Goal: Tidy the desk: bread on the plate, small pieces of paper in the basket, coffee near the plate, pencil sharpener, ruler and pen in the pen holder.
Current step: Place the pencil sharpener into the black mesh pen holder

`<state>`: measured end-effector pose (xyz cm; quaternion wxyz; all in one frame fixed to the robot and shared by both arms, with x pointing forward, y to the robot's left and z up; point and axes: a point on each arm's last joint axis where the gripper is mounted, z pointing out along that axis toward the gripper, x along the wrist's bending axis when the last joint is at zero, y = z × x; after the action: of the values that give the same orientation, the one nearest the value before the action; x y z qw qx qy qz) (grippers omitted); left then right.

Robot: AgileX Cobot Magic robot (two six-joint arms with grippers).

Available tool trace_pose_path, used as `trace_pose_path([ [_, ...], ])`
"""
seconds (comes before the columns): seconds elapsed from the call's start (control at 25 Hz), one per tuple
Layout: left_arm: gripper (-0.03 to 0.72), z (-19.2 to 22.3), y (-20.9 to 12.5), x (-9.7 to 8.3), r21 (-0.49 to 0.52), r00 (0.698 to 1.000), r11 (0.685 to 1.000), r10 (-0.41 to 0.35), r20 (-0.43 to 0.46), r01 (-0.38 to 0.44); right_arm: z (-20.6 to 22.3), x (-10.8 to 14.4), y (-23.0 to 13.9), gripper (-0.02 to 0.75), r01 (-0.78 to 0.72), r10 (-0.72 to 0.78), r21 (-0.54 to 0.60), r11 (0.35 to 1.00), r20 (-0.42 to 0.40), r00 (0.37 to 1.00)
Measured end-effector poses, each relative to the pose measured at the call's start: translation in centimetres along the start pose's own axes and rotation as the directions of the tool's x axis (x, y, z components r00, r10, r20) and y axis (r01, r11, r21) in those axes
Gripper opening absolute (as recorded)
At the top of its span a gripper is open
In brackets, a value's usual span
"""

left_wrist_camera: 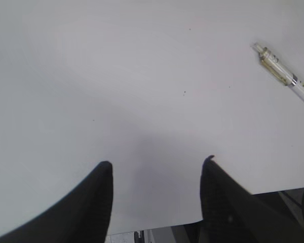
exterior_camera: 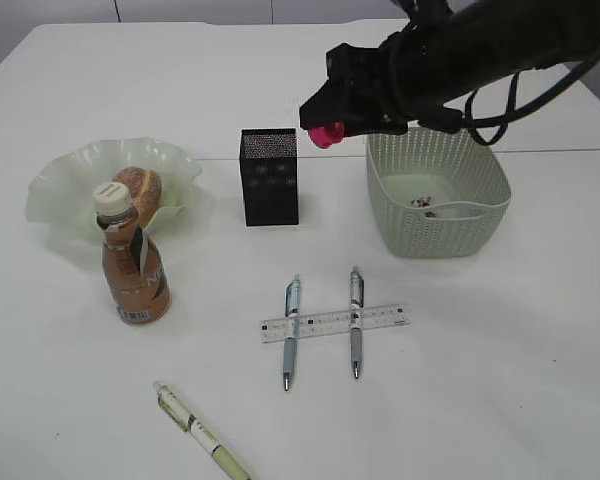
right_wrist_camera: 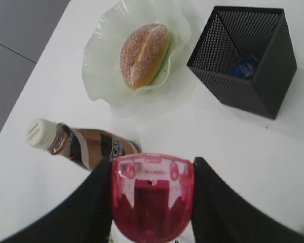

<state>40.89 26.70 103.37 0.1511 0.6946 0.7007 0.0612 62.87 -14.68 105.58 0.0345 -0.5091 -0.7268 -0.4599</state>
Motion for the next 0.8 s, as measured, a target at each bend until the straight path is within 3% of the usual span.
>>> trace_pose_path([
  [0.28, 0.403, 0.0, 0.0, 0.0, 0.000, 1.000, 1.000, 0.000, -0.001, 0.000, 4.1, -3.7, 2.7, 0.304, 0.011, -0.020, -0.081, 0.997, -0.107, 0.994],
  [0.8, 0.403, 0.0, 0.2, 0.0, -0.019, 1.000, 1.000, 0.000, 0.002, 0.000, 10.2, -7.8, 5.0, 0.304, 0.053, -0.071, -0.127, 0.990, -0.140, 0.988],
])
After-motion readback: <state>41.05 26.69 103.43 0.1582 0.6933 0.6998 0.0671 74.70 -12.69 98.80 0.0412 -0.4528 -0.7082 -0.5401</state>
